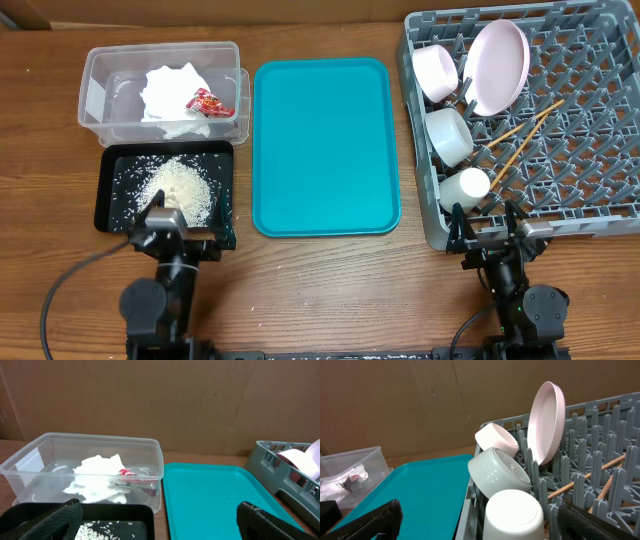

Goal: Sort waste into correct bins and load items into the dishwasher

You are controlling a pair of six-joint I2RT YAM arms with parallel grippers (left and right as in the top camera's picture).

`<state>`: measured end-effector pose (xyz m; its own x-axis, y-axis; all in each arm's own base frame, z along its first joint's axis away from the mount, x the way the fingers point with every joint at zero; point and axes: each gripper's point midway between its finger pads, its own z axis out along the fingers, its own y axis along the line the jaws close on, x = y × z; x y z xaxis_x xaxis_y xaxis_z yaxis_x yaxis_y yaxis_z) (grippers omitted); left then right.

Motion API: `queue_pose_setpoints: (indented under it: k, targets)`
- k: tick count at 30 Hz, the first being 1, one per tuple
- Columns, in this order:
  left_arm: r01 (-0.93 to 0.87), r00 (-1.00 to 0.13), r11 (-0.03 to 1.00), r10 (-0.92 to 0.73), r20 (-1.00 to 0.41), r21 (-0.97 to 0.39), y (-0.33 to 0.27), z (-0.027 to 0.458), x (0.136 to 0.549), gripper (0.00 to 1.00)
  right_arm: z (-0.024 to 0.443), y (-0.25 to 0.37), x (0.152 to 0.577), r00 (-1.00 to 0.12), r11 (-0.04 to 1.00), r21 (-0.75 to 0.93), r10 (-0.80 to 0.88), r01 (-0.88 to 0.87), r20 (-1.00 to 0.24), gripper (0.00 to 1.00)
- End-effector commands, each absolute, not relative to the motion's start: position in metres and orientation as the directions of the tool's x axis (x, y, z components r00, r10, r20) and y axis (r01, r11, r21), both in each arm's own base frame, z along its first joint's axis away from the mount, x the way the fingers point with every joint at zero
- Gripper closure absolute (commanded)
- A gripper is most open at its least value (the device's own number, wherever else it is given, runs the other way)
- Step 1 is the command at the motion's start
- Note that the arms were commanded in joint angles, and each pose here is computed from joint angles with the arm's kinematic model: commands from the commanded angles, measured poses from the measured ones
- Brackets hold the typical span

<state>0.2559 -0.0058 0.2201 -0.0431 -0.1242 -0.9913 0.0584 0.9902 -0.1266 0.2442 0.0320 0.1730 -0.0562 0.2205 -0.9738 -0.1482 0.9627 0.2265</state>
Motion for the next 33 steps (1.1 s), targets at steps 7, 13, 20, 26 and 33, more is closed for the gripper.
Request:
queue_pose_setpoints:
  k: [7, 13, 20, 26, 33]
  targets:
    - [0.06, 0.017, 0.992, -0.115, -0.993, -0.114, -0.005, 0.194, 0.246, 0.0, 0.171, 0.032, 0.244, -0.052, 0.964, 0.222, 0.217, -0.145, -0.975, 0.0]
    - [0.046, -0.04, 0.986, -0.159, -0.986, -0.161, -0.004, 0.167, 0.246, 0.0, 0.171, 0.032, 0.244, -0.052, 0.964, 0.222, 0.217, -0.145, -0.975, 0.0]
    - [0.04, -0.073, 0.986, -0.161, -0.984, -0.164, -0.004, 0.159, 0.246, 0.0, 0.171, 0.032, 0.244, -0.052, 0.964, 0.222, 0.217, -0.145, -0.975, 0.0]
    - [0.04, -0.074, 0.986, -0.161, -0.984, -0.164, -0.004, 0.158, 0.246, 0.0, 0.171, 0.032, 0.244, -0.052, 0.964, 0.222, 0.217, -0.145, -0.975, 0.0]
    - [0.04, -0.074, 0.986, -0.161, -0.984, -0.164, -0.004, 0.158, 0.246, 0.0, 0.171, 0.032, 0.244, -0.052, 0.964, 0.222, 0.217, -0.145, -0.975, 0.0]
